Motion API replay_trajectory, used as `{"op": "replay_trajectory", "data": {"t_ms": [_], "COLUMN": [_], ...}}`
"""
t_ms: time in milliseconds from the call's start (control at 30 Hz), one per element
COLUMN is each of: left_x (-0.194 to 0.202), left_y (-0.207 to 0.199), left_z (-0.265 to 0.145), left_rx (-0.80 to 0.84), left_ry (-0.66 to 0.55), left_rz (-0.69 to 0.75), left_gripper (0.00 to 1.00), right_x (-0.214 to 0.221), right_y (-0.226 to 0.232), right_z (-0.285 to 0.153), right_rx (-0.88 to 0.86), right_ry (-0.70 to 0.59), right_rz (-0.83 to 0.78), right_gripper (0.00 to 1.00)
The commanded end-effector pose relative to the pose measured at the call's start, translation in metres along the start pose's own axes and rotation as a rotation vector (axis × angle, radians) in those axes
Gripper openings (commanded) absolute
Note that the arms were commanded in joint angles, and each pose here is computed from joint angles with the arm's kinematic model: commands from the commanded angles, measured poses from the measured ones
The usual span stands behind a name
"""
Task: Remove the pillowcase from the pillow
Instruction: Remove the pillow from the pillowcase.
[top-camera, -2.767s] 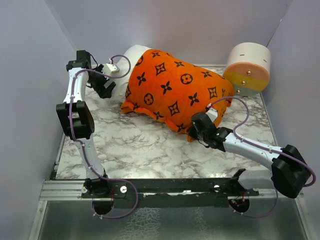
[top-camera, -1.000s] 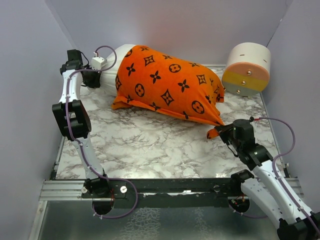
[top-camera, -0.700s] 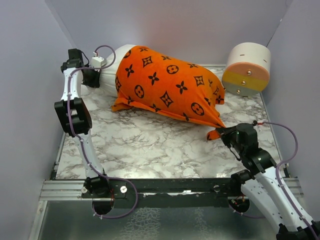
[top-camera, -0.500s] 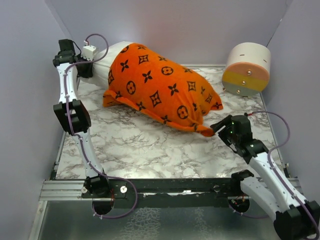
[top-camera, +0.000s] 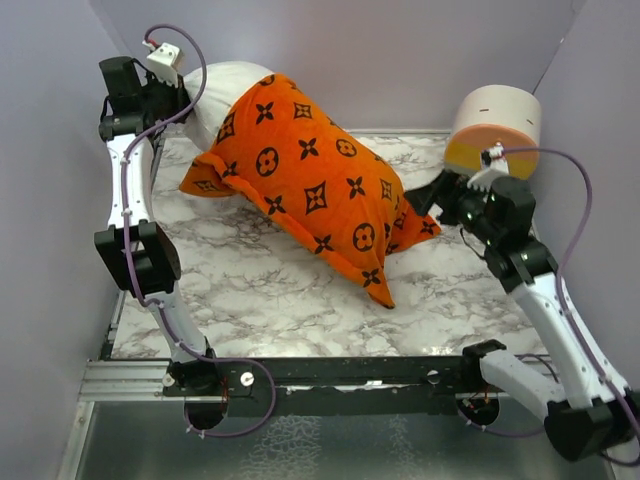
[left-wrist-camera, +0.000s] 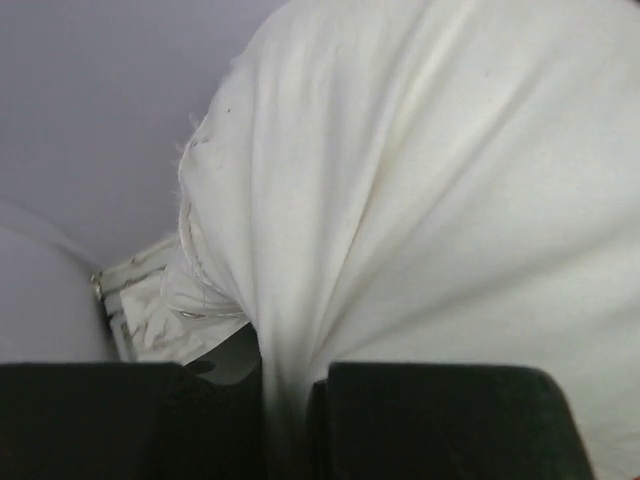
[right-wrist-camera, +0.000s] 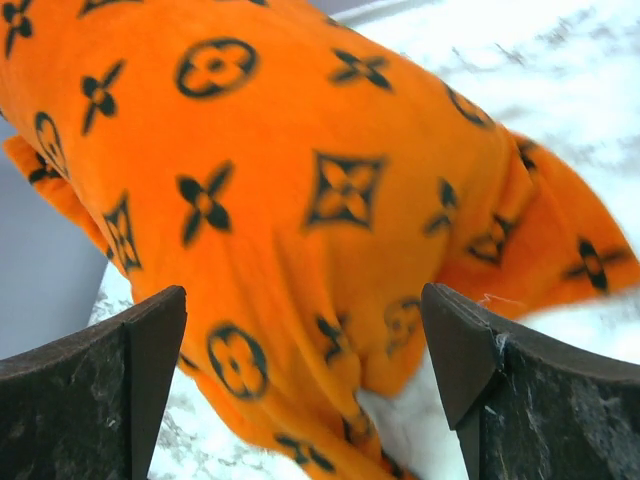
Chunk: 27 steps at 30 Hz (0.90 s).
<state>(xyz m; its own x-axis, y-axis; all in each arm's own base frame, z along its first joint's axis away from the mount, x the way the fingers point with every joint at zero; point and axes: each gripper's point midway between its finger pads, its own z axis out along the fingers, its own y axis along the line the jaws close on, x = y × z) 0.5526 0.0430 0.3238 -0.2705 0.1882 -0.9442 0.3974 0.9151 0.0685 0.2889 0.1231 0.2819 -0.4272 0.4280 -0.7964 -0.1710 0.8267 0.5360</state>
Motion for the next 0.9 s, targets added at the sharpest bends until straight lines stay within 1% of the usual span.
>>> {"op": "replay_trajectory", "data": {"t_ms": [0, 67, 133, 233, 300, 367, 467, 533, 633, 700, 767, 800, 867], "left_x": [-0.175, -0.194, -0.207, -0.212, -0.211, -0.211, -0.211, -0.213, -0.215, -0.222, -0.233, -0.242, -0.262], "left_y": [-0.061, -0.071, -0.080, -0.090, -0.093, -0.094, -0.093, -0.092, -0.096, -0.107, -0.120, -0.129, -0.153], "left_z": [-0.071, -0.083, -0.092, -0.099, -0.099, -0.098, -0.090, -0.084, -0.070, -0.062, -0.057, -0.057, -0.063], "left_rx": [0.191, 0.235, 0.275, 0.325, 0.338, 0.344, 0.349, 0.345, 0.344, 0.361, 0.378, 0.388, 0.413], "left_ry": [-0.519, -0.572, -0.609, -0.636, -0.639, -0.641, -0.643, -0.647, -0.648, -0.663, -0.685, -0.705, -0.762], "left_rz": [0.174, 0.167, 0.153, 0.163, 0.168, 0.173, 0.175, 0.178, 0.180, 0.183, 0.187, 0.206, 0.271], "left_gripper": [0.00, 0.00, 0.00, 0.00, 0.00, 0.00, 0.00, 0.00, 0.00, 0.00, 0.00, 0.00, 0.00], "right_x": [-0.045, -0.069, -0.087, -0.107, -0.107, -0.088, -0.028, 0.006, 0.046, 0.062, 0.061, 0.053, 0.030], "right_y": [0.051, 0.061, 0.067, 0.067, 0.068, 0.072, 0.072, 0.085, 0.119, 0.141, 0.164, 0.175, 0.192], "right_z": [0.058, 0.091, 0.125, 0.172, 0.198, 0.222, 0.255, 0.259, 0.248, 0.237, 0.219, 0.208, 0.189], "right_rx": [-0.232, -0.246, -0.264, -0.308, -0.388, -0.503, -0.636, -0.717, -0.851, -0.935, -1.029, -1.061, -1.078], "right_ry": [-0.018, -0.026, -0.025, -0.025, -0.015, 0.049, 0.214, 0.276, 0.317, 0.335, 0.306, 0.271, 0.162], "right_rz": [-0.181, -0.208, -0.203, -0.145, -0.102, -0.060, -0.007, -0.025, -0.052, -0.042, -0.040, -0.047, -0.091], "right_gripper": [1.00, 1.00, 1.00, 1.00, 1.00, 1.00, 1.00, 1.00, 1.00, 0.95, 0.88, 0.84, 0.81]}}
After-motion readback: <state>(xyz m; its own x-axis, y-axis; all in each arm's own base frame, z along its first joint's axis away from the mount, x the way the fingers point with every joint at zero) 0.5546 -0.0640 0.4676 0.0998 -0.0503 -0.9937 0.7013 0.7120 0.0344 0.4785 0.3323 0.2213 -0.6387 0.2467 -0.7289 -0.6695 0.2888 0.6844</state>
